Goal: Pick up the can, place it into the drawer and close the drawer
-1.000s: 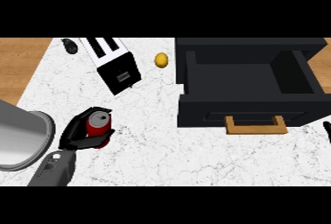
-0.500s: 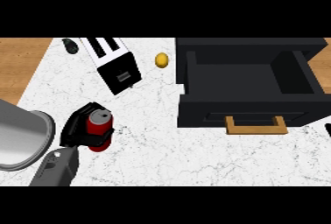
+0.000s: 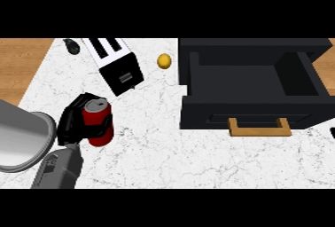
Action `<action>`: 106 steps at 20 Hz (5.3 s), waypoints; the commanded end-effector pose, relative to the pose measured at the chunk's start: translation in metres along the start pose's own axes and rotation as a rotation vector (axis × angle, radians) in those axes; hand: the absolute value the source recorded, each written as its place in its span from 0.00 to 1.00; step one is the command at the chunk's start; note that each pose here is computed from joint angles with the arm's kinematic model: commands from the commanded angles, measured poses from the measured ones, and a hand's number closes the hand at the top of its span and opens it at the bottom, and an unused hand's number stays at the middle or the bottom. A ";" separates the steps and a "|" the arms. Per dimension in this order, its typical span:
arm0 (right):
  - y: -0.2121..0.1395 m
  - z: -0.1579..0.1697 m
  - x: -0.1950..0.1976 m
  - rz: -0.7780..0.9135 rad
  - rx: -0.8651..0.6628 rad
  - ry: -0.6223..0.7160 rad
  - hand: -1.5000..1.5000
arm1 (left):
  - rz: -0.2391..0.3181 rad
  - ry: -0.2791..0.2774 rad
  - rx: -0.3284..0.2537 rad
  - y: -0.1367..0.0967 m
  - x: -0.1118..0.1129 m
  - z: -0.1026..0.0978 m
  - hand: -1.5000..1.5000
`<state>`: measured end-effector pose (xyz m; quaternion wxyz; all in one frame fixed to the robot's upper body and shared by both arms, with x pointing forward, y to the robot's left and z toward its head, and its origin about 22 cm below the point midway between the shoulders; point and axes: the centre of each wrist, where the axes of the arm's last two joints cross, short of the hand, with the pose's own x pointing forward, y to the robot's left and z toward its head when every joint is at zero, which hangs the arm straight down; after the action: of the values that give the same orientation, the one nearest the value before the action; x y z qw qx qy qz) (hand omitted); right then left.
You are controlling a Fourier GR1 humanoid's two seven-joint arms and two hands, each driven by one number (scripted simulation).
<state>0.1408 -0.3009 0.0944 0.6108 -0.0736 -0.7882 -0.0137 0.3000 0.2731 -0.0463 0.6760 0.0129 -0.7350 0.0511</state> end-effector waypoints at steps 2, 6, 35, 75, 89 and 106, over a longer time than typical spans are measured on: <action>0.009 0.010 0.003 -0.006 -0.016 -0.014 0.00 | 0.007 -0.024 -0.037 -0.041 0.023 0.007 1.00; -0.002 0.012 0.010 0.001 -0.001 -0.015 0.00 | -0.057 -0.087 -0.082 -0.044 0.058 -0.021 1.00; 0.000 -0.009 0.013 0.007 -0.010 -0.017 0.00 | -0.133 -0.147 -0.218 -0.275 0.250 -0.085 1.00; 0.004 -0.037 0.009 0.007 0.047 -0.051 0.00 | -0.372 -0.147 -0.135 -0.306 0.208 -0.124 1.00; 0.010 -0.042 0.010 0.014 0.080 -0.058 0.00 | -0.401 -0.158 -0.041 -0.297 0.183 -0.122 0.00; 0.011 -0.044 0.042 0.342 0.131 -0.257 0.00 | -0.280 -0.120 0.005 -0.307 0.190 -0.115 0.00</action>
<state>0.1746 -0.2904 0.1380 0.5292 -0.1414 -0.8295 0.1089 0.4255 -0.0074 0.1614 0.6260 0.1311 -0.7668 -0.0550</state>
